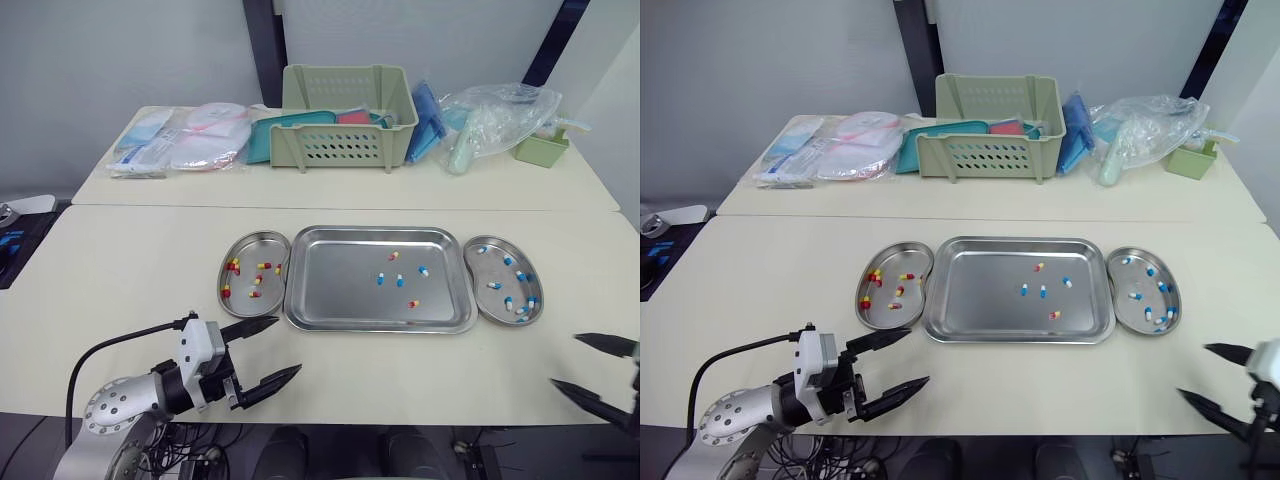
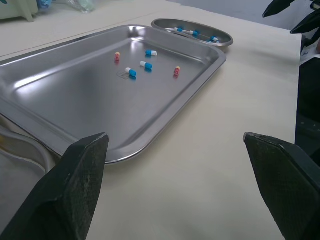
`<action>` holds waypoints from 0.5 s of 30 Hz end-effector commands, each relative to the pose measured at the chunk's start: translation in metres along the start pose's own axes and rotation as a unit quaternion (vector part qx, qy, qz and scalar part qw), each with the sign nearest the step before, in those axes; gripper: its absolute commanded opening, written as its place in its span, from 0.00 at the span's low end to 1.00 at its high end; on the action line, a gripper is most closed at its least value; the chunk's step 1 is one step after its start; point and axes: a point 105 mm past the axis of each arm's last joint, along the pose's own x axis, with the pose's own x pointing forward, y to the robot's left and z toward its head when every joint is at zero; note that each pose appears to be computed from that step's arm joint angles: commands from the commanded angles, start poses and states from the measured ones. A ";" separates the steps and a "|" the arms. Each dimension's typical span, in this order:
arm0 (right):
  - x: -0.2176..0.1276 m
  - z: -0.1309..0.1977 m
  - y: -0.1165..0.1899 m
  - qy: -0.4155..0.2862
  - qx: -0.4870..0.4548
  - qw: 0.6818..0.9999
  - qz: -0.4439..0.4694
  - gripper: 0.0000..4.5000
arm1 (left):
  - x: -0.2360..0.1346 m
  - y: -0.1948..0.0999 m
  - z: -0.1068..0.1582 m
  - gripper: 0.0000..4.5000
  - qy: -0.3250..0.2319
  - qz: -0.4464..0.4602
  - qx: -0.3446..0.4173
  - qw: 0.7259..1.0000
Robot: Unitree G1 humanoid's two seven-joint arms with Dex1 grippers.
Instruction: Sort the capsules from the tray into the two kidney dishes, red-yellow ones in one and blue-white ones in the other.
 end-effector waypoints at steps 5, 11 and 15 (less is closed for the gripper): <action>0.060 0.062 0.017 -0.081 -0.027 0.995 0.044 1.00 | 0.008 0.000 0.010 0.99 -0.022 0.000 0.017 1.000; 0.110 0.082 0.025 -0.106 -0.035 0.992 0.058 1.00 | 0.012 -0.003 0.005 0.99 -0.020 -0.004 0.015 1.000; 0.135 0.086 0.030 -0.115 -0.034 0.992 0.051 0.91 | 0.014 -0.006 0.003 1.00 -0.022 -0.005 0.013 1.000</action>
